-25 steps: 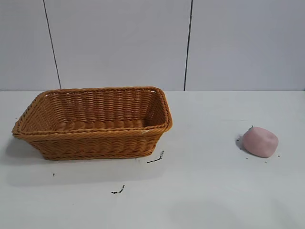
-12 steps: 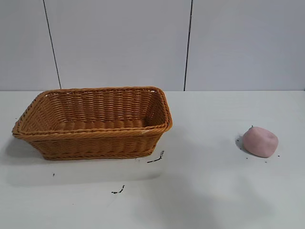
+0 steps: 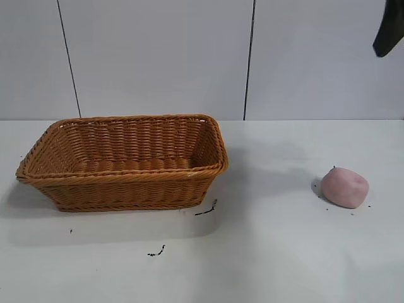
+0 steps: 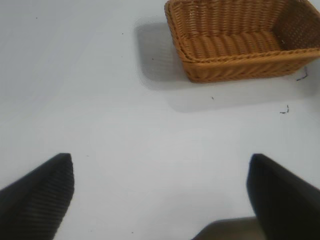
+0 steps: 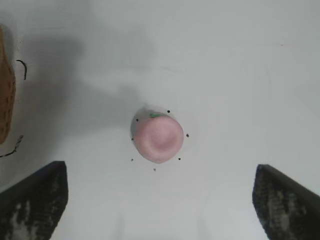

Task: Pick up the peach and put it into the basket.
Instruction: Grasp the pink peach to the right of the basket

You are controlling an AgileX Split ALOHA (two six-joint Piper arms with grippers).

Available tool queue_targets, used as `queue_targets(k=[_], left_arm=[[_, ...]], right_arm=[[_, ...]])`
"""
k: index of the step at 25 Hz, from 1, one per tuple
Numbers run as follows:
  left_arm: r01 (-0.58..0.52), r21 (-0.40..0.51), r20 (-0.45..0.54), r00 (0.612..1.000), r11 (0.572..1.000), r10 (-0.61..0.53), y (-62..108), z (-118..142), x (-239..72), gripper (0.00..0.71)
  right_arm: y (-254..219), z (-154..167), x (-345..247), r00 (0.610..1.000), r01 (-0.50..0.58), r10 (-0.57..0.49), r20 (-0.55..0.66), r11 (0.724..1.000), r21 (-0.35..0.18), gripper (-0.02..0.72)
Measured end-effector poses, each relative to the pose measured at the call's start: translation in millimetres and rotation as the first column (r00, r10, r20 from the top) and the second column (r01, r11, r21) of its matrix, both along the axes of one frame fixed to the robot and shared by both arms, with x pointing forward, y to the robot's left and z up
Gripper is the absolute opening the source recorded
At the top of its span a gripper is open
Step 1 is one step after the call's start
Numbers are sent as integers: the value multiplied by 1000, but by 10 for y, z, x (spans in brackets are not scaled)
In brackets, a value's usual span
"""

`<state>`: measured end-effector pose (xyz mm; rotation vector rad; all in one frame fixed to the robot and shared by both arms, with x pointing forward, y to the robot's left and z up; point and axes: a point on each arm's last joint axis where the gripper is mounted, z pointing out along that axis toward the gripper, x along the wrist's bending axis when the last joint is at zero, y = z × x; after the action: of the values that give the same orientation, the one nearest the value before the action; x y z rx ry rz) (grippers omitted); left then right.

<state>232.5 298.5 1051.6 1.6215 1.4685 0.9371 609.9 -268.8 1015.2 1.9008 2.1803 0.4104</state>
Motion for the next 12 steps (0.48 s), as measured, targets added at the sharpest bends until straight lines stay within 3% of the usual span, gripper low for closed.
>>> queue_targets(k=[7,12], left_arm=[[0,0,0,1000,1000,0,0,0,0,692],[0,0,0,1000,1000,0,0,0,0,692]], right_arm=[[-7,-672,218,995,-19,14,-100,998,-53,689],[-11,-980,289,991,4,-12,-132,998,-60,689]])
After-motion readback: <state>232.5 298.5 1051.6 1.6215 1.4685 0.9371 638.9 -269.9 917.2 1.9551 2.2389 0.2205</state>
